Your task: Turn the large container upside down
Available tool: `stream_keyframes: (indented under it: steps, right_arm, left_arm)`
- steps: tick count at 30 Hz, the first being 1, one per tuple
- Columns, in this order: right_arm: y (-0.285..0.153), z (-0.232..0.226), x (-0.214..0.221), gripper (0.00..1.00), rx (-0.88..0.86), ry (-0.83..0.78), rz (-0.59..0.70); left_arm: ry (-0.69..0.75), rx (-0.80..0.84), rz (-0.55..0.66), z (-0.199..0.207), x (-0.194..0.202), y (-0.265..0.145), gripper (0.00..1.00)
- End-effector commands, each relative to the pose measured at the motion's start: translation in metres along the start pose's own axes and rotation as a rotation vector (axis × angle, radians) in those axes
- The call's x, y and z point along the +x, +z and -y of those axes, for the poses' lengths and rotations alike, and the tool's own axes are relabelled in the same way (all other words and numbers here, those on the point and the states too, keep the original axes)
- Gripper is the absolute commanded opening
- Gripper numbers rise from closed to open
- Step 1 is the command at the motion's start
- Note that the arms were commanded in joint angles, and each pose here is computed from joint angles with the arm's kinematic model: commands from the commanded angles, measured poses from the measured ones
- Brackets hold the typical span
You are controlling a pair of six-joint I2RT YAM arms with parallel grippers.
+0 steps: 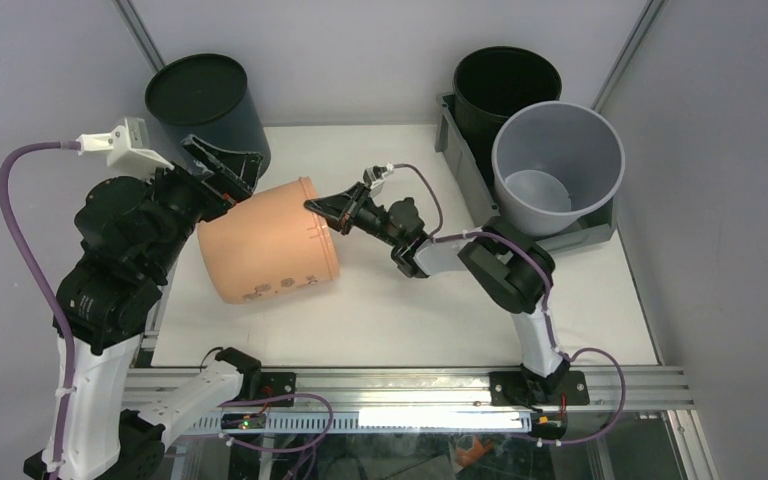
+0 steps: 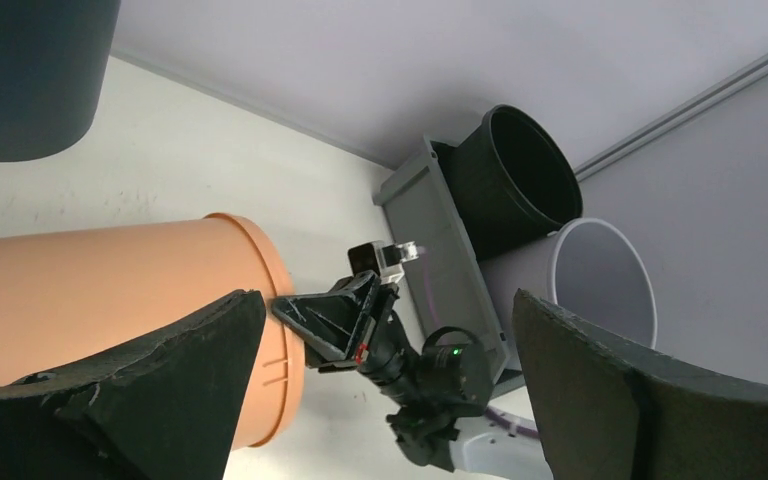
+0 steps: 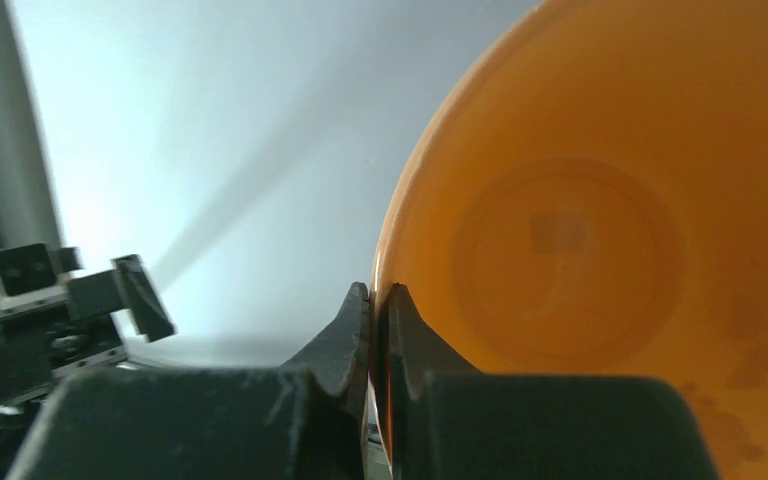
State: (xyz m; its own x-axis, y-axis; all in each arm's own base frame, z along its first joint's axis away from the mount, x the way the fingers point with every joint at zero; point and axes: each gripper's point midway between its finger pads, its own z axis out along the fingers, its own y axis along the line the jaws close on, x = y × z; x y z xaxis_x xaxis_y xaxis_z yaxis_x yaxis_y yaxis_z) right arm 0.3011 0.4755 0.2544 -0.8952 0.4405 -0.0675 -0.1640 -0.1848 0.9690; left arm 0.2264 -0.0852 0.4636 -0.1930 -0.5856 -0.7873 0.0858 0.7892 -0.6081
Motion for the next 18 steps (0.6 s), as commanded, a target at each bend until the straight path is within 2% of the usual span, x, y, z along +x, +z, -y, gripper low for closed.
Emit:
stream_keyframes:
  steps: [1, 7, 14, 18]
  right_arm:
    - [-0.011, -0.098, -0.005, 0.0, -0.421, 0.129, 0.044]
    - [-0.034, -0.054, -0.017, 0.0, -0.333, 0.221, 0.141]
    - [-0.052, -0.016, -0.013, 0.0, -0.221, 0.251, 0.137]
    - [-0.071, 0.014, -0.02, 0.0, -0.135, 0.307, 0.199]
  left_arm:
    - [-0.026, 0.022, 0.05, 0.006, -0.012, -0.003, 0.99]
    - [-0.02, 0.047, 0.0, 0.01, 0.001, 0.009, 0.99]
    - [-0.024, 0.066, -0.049, 0.012, 0.017, 0.022, 0.99]
    - [-0.025, 0.07, -0.056, 0.013, 0.019, 0.023, 0.99]
